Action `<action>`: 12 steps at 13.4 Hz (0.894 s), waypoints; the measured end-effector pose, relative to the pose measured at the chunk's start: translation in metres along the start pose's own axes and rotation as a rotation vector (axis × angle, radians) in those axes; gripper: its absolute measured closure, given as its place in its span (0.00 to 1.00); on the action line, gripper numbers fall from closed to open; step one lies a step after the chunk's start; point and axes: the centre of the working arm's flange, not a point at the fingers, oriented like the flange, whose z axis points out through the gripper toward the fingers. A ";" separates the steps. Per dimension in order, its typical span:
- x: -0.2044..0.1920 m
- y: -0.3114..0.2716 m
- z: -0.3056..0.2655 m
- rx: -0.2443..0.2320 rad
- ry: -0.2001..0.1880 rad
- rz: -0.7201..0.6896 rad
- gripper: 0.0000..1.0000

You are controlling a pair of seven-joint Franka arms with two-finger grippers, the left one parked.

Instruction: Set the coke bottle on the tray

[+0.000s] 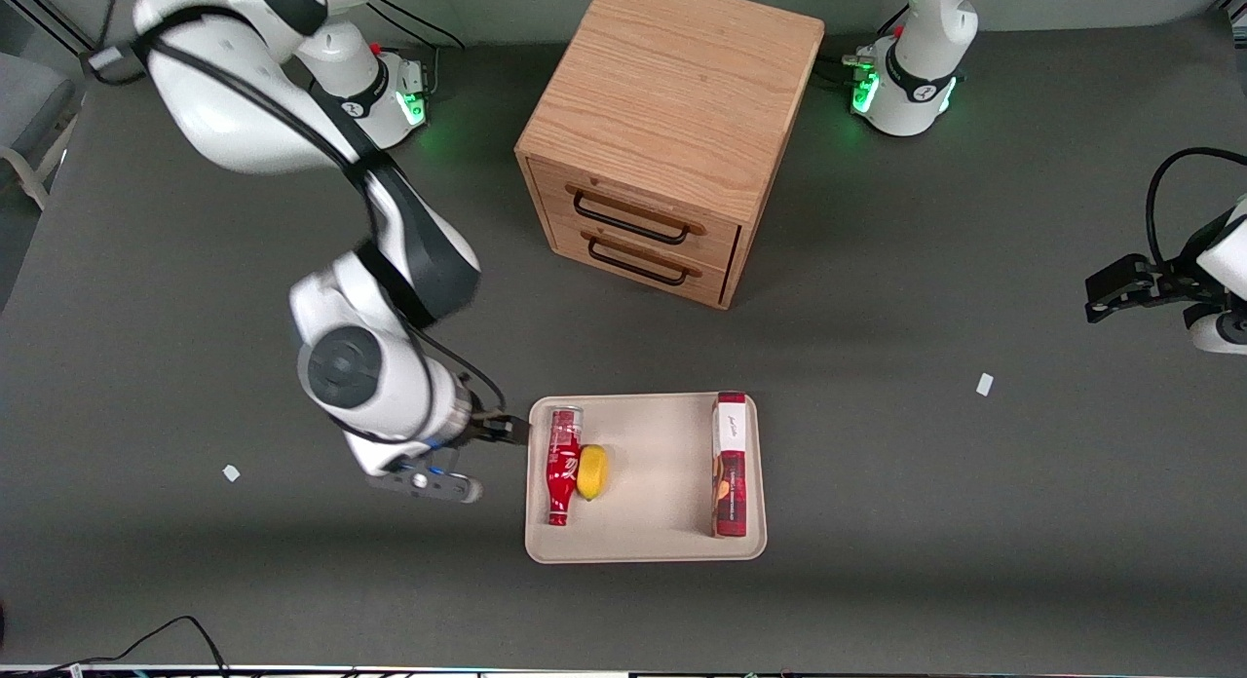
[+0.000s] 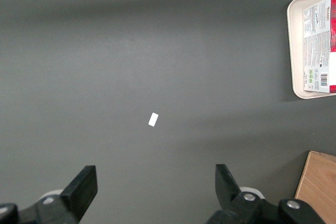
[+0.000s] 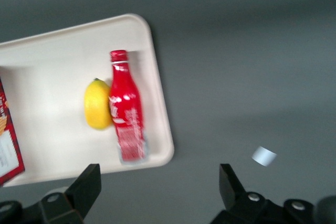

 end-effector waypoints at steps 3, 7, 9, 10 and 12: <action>-0.025 0.062 -0.125 -0.071 0.032 0.062 0.00; -0.072 0.165 -0.237 -0.074 -0.024 0.087 0.00; -0.093 0.211 -0.252 -0.071 -0.036 0.091 0.00; -0.103 0.226 -0.248 -0.065 -0.030 0.097 0.00; -0.127 0.248 -0.228 -0.046 -0.008 0.109 0.00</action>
